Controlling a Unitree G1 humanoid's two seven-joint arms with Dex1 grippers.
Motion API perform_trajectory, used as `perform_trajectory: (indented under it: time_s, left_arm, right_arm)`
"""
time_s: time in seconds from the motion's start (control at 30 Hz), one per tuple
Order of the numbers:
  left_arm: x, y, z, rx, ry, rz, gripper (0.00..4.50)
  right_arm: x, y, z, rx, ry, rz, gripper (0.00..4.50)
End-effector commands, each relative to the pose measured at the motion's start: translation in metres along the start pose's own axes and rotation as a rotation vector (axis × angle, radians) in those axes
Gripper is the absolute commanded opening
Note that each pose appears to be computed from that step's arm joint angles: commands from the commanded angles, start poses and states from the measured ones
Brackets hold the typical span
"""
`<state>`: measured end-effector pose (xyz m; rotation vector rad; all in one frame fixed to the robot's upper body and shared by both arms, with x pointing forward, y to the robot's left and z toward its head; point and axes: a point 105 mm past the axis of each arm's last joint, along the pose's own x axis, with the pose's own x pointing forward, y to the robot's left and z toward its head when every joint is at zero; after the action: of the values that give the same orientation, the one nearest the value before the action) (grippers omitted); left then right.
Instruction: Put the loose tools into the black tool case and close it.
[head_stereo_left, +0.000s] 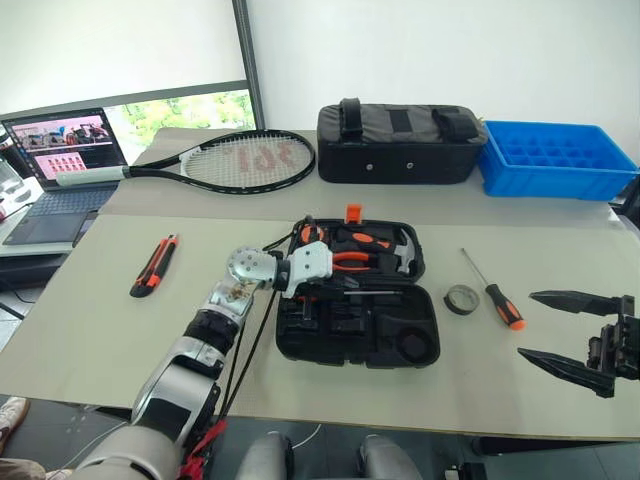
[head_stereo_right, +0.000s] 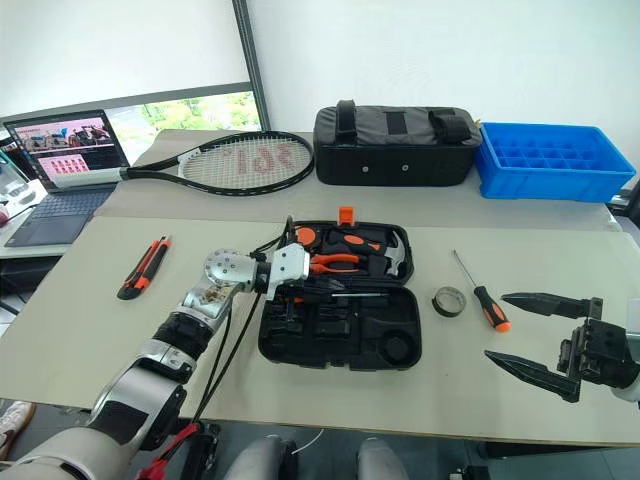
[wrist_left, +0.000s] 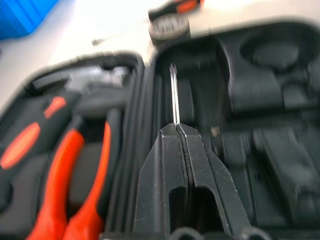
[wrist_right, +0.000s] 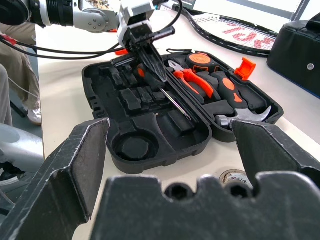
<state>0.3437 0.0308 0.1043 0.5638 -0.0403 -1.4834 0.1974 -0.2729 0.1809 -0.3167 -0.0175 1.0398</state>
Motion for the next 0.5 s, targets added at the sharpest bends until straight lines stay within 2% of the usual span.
perform_trajectory:
  time_s: [0.03,0.5]
  left_arm:
    - [0.000,0.004,-0.003,0.004,0.029,0.008,0.05]
    - [0.016,-0.023,-0.037,-0.070,0.124,-0.097,0.05]
  right_arm:
    - [-0.004,-0.002,0.009,-0.033,-0.016,-0.008,4.50]
    - [-0.003,0.000,0.006,-0.019,0.000,-0.007,4.50]
